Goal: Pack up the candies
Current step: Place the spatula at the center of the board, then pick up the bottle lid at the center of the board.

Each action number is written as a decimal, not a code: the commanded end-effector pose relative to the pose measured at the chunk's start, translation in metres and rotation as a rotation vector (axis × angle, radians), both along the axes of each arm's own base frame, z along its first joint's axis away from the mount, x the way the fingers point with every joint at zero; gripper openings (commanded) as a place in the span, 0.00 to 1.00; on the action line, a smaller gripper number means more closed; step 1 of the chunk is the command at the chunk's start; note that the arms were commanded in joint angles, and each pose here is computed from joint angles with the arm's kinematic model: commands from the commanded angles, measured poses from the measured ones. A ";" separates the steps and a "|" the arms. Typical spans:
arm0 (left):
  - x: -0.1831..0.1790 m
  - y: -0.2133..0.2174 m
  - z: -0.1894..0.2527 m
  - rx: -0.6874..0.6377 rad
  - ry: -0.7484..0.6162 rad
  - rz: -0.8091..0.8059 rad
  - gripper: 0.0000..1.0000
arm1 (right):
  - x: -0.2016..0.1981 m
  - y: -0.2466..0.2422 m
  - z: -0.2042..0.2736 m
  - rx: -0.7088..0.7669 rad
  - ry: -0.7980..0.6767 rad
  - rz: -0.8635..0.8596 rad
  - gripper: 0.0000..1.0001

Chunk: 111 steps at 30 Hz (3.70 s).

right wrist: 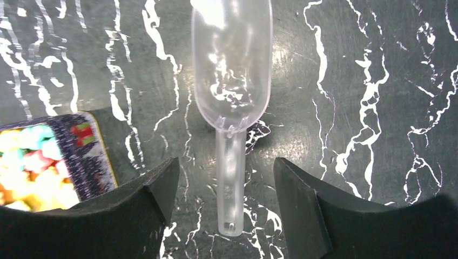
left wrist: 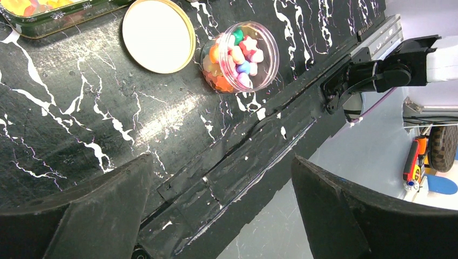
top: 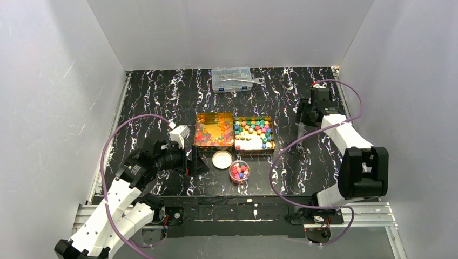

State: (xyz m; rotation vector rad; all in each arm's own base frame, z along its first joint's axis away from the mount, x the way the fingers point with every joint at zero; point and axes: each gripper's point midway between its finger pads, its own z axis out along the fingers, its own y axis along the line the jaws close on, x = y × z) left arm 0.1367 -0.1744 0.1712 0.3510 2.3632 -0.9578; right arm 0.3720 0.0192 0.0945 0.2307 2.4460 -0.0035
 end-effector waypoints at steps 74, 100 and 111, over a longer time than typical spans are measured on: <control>0.002 0.022 0.016 0.016 -0.132 0.113 0.98 | -0.186 0.396 -0.050 -0.011 0.082 0.874 0.41; -0.001 0.022 0.022 -0.003 -0.161 0.108 0.98 | -0.216 0.397 -0.065 -0.105 0.069 0.927 0.01; -0.016 0.017 0.058 -0.103 -0.292 0.025 0.98 | -0.229 0.416 0.001 0.140 -0.039 0.980 0.01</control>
